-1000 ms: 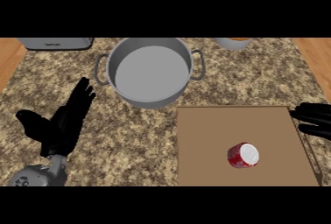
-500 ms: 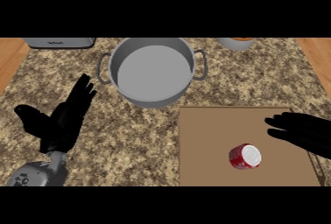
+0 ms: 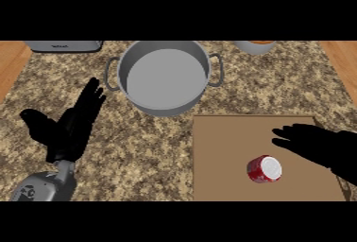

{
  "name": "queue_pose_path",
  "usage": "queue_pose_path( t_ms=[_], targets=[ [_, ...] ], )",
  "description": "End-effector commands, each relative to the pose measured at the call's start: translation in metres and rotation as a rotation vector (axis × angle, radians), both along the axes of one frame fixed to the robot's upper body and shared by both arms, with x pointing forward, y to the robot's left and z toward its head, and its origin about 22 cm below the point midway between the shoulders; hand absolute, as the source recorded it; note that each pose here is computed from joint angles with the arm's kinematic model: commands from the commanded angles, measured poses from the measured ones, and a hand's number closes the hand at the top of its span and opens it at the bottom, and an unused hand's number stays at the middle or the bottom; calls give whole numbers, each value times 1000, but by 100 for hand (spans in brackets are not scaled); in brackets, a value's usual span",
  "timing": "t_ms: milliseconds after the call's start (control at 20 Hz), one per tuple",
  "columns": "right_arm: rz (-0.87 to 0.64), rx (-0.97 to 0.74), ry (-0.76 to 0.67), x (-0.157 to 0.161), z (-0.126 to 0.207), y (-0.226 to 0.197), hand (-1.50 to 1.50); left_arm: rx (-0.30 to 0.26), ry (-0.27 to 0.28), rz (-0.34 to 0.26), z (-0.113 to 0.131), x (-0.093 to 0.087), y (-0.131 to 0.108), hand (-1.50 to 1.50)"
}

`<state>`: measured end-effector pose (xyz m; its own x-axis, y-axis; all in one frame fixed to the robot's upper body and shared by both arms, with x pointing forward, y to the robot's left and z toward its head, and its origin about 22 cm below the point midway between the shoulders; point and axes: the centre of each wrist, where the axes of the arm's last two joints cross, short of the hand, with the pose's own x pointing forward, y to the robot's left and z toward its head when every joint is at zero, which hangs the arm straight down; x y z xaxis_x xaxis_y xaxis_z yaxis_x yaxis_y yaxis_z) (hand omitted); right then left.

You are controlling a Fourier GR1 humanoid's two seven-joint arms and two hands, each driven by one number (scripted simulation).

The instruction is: Pick the can from the tray and place it in the pot

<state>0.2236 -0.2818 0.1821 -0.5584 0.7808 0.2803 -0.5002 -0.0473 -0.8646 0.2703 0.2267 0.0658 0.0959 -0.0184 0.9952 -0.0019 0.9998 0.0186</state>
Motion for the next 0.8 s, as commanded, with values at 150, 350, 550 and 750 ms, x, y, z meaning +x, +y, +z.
queue_pose_path(
  t_ms=[150, 350, 550, 750],
  targets=[
    [-31, 23, 2, -1, -17, 8, -150, -10, 13, -11, -9, -3, -8, 0],
    [-16, 40, 7, -11, -23, 7, -150, 15, 2, -7, 4, -1, 19, 0],
    [-36, 54, -18, -26, -20, 21, -150, 7, -6, 9, 2, -7, 3, 0],
    [-84, 30, -12, -15, -36, 32, -150, -3, 7, -4, 0, -5, 9, 0]
  ],
)
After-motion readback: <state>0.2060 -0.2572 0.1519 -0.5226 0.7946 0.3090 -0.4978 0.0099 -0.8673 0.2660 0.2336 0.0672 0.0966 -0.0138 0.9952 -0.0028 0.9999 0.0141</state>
